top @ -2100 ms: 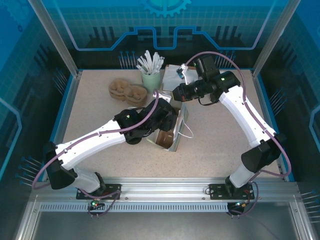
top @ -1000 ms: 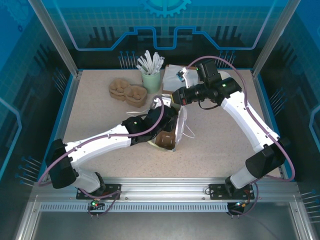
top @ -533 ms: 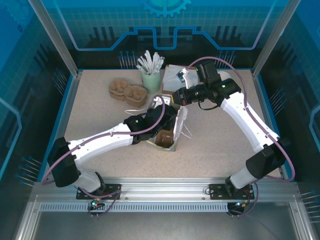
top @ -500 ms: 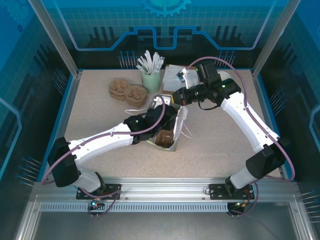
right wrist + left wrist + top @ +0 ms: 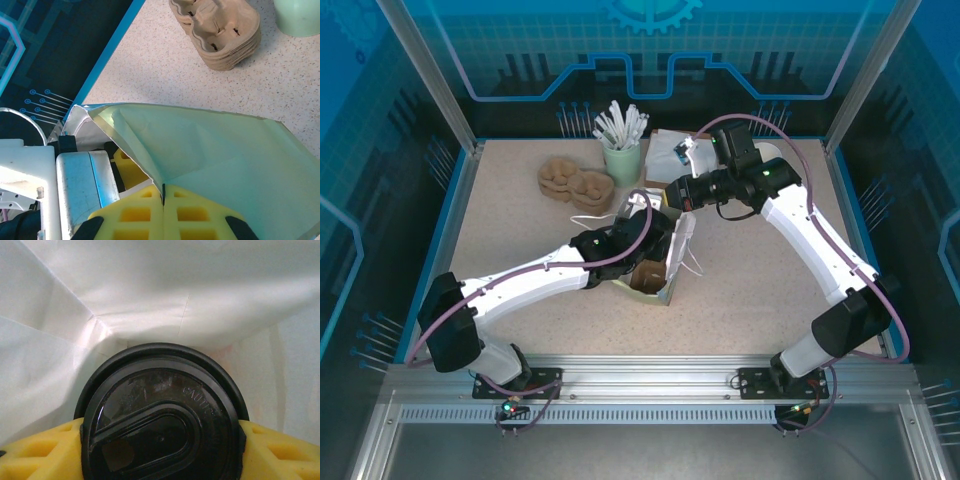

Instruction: Pack the takeout coffee

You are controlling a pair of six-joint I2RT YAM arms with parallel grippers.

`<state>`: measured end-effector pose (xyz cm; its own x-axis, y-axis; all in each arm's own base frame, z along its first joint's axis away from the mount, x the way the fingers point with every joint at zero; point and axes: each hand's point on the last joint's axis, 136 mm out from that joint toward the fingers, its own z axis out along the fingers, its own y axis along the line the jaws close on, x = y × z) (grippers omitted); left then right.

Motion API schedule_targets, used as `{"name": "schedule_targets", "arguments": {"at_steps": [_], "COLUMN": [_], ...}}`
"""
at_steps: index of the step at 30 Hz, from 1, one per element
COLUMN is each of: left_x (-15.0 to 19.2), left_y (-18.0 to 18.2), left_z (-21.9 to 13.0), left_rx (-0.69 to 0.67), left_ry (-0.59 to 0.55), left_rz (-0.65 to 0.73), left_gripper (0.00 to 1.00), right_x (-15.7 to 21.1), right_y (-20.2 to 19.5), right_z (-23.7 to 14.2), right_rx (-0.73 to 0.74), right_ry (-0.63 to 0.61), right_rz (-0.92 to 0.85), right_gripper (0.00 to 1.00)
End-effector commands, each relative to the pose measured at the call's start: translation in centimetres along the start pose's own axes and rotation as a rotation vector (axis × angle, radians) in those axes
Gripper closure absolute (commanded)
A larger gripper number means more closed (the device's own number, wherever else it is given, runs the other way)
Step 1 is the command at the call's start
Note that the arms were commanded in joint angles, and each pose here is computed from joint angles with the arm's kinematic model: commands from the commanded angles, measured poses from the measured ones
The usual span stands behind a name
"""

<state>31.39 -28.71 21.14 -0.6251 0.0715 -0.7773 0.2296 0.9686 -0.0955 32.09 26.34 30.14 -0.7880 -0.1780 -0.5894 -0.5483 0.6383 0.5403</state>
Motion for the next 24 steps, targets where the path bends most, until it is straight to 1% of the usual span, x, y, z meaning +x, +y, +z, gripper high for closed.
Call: {"name": "schedule_targets", "arguments": {"at_steps": [1, 6, 12, 17, 24], "left_x": [0.4, -0.3, -0.4, 0.1, 0.5], "left_y": [-0.4, -0.1, -0.4, -0.1, 0.3], "left_z": [-1.0, -2.0, -1.8, -1.6, -2.1], "left_rx": [0.043, 0.050, 0.057, 0.052, 0.062], "left_ry": [0.039, 0.009, 0.004, 0.006, -0.002], "left_rz": [0.025, 0.018, 0.027, 0.039, 0.045], "left_gripper": [0.49, 0.49, 0.49, 0.49, 0.49], "right_x": [-1.3, -2.1, -2.6, -2.7, -3.1], "right_y": [2.6, 2.0, 2.0, 1.9, 0.9], "right_z": [-0.9, -1.6, -1.6, -1.8, -1.9], "right_rx": [-0.076, -0.057, -0.067, -0.054, -0.029], "right_ry": [-0.054, -0.087, -0.092, -0.100, -0.108], "right_rz": [-0.054, -0.053, -0.045, -0.039, 0.006], "right_gripper": [1.00, 1.00, 1.00, 1.00, 1.00]}}
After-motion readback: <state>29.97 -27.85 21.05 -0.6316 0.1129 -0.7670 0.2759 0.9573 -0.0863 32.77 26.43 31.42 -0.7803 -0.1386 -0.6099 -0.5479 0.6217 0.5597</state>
